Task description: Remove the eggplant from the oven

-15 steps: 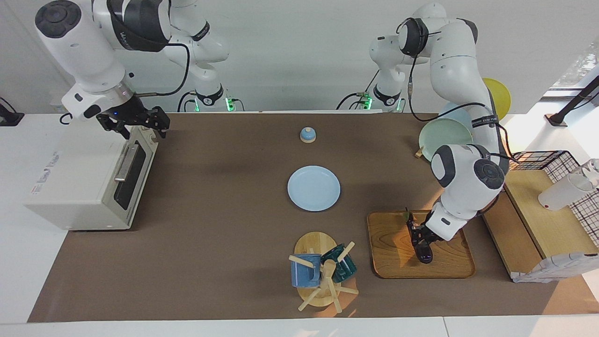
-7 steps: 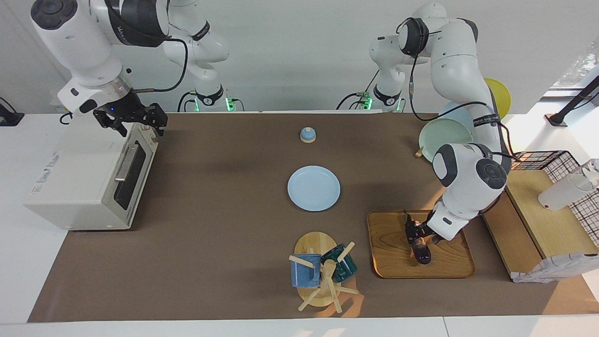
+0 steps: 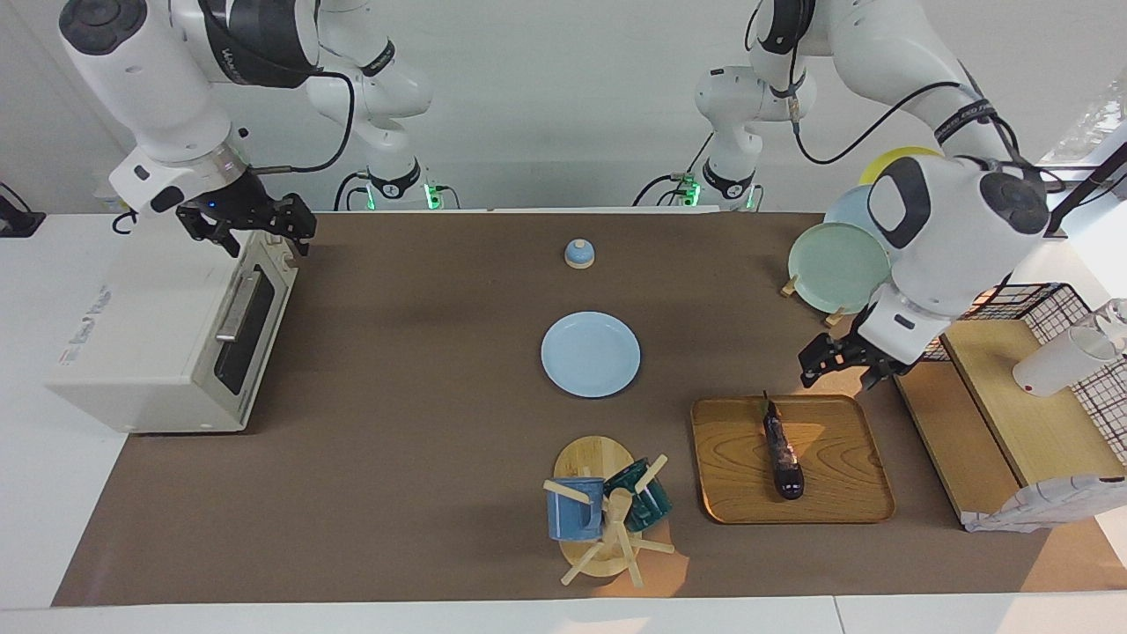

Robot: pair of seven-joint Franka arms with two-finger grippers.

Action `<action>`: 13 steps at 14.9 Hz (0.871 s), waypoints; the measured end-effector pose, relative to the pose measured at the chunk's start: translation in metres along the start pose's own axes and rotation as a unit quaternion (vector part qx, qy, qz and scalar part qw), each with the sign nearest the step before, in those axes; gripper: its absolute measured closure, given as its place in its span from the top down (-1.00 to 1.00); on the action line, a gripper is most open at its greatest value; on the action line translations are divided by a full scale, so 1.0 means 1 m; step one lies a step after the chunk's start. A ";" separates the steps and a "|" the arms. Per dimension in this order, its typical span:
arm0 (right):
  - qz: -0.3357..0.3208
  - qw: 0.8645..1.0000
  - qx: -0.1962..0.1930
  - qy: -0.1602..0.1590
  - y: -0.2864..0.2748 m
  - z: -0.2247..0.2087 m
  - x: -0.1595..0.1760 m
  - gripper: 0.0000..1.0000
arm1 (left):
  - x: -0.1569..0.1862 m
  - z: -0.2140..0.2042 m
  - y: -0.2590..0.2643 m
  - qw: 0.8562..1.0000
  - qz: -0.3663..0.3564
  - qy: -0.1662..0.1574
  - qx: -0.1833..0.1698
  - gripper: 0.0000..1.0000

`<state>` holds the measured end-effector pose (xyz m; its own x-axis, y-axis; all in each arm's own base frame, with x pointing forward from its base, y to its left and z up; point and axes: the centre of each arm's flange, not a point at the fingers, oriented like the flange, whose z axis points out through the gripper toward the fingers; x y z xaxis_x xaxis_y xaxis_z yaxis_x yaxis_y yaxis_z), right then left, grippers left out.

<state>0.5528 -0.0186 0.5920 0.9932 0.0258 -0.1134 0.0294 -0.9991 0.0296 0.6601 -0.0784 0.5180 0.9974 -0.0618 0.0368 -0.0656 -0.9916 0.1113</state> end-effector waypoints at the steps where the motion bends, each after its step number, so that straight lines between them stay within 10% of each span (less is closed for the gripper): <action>1: 0.000 1.000 0.000 0.000 0.000 0.000 0.000 1.00 | -0.013 -0.022 -0.002 1.000 -0.007 -0.010 0.001 1.00; 6: 0.000 1.000 0.000 0.000 0.000 0.000 0.000 1.00 | -0.073 -0.086 0.000 0.999 -0.018 -0.051 0.007 1.00; 13: 0.000 1.000 0.000 0.000 0.000 0.000 0.000 1.00 | -0.117 -0.071 -0.001 0.996 -0.020 -0.084 0.033 1.00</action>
<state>0.5528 -0.0187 0.5920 0.9932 0.0256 -0.1134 0.0291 -0.9991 0.0296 0.5419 -0.0618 0.5840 0.9903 -0.0345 -0.1344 -0.0288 -0.9986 0.0444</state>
